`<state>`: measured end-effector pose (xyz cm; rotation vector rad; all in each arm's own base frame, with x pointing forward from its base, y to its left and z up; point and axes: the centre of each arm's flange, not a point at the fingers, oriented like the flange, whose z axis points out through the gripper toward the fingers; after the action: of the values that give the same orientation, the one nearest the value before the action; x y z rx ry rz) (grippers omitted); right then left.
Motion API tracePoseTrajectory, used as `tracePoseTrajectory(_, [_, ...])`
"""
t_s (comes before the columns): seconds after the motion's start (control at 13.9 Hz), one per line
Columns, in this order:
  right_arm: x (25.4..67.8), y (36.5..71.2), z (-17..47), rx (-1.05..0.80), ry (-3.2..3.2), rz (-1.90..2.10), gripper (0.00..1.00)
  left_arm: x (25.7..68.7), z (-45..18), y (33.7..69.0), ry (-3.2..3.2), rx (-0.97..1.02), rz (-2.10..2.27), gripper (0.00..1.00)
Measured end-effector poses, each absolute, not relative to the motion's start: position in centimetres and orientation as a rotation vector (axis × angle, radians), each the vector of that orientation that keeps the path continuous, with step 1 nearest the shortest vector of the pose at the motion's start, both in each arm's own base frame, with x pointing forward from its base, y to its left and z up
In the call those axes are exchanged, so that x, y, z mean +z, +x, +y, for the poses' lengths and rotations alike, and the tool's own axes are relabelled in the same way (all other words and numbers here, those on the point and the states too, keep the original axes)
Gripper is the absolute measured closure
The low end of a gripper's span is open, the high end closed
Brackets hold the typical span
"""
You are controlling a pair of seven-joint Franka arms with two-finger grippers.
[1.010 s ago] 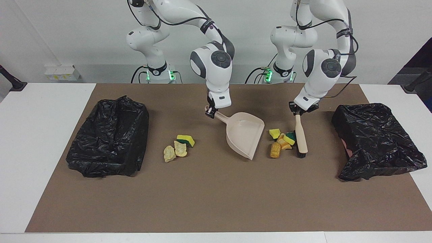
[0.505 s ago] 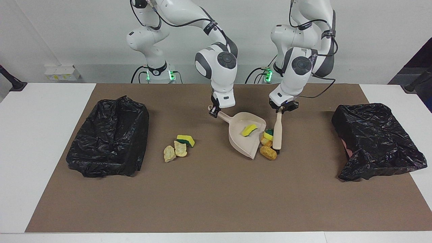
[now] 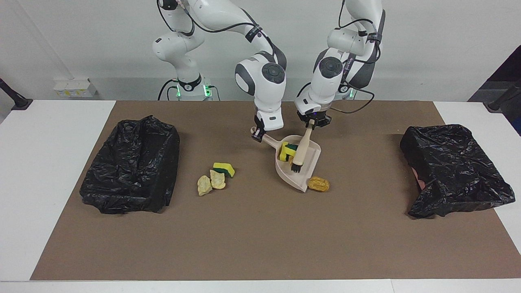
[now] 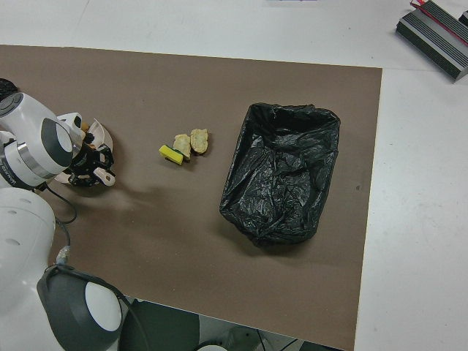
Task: Sweep and dump trash in bin
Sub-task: 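Sweep the trash pile into the dustpan with the left gripper's brush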
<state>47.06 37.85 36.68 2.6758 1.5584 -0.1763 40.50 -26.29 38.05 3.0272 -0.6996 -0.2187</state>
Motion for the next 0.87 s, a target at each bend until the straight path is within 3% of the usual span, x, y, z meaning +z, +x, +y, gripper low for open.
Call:
tracePoseTrajectory(0.36, [36.7,47.1,37.9,-0.174,2.693,1.526,0.68,40.0,-22.1,45.7,3.024,-0.176,-0.633,0.74])
tracePoseTrajectory(0.87, [36.8,47.9,36.3,-0.239,2.701,1.517,0.68,40.7,-18.0,53.9,3.061,-0.109,-0.905,0.74])
